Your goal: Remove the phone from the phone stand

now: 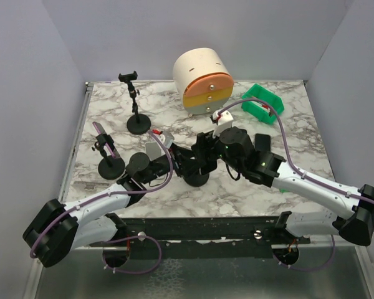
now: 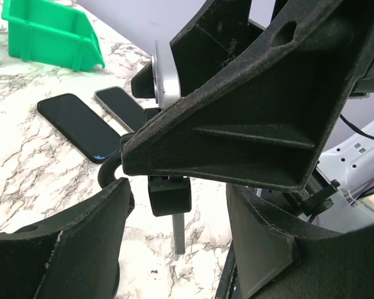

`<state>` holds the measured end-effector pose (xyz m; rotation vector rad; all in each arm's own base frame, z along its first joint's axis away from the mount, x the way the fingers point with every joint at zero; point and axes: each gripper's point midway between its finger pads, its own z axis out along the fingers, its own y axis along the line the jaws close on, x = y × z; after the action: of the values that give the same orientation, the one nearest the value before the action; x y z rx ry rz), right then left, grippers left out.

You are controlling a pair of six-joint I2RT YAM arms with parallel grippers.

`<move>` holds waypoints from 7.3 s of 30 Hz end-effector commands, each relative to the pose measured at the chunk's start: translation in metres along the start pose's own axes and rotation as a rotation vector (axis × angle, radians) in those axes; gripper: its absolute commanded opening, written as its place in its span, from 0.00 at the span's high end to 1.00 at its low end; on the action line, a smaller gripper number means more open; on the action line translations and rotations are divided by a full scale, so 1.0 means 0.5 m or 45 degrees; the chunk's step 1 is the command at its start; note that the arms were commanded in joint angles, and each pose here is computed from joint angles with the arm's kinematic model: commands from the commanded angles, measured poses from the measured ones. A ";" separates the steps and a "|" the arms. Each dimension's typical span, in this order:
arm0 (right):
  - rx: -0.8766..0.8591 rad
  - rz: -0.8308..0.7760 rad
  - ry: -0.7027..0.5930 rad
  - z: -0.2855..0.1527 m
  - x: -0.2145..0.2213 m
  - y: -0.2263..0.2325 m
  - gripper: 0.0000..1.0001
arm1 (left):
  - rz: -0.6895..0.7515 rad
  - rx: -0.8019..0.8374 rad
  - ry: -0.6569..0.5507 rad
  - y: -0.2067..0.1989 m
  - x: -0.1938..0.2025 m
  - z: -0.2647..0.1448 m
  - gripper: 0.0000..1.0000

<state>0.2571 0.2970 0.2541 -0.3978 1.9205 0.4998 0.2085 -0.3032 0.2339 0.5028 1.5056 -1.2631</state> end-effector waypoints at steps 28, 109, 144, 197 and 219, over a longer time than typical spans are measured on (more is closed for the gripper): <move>0.034 -0.062 0.024 -0.062 -0.065 -0.022 1.00 | 0.138 -0.131 -0.060 0.052 0.059 -0.032 0.16; -0.174 0.024 -0.055 -0.119 0.026 -0.021 0.01 | 0.491 0.194 -0.182 -0.024 0.180 0.096 1.00; 0.038 -0.051 0.045 -0.089 0.024 -0.058 0.10 | 0.488 0.160 -0.186 -0.017 0.177 0.093 1.00; -0.693 0.138 -0.137 -0.229 -0.031 0.104 1.00 | 0.326 0.501 -0.241 -0.116 0.103 0.096 1.00; -0.869 0.173 -0.231 -0.287 -0.056 0.131 1.00 | 0.313 0.459 -0.225 -0.060 0.098 0.119 1.00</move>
<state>0.1742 0.2550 0.2799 -0.5432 1.7578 0.8704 0.1622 -0.3886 0.1581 0.9482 1.2183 -1.3805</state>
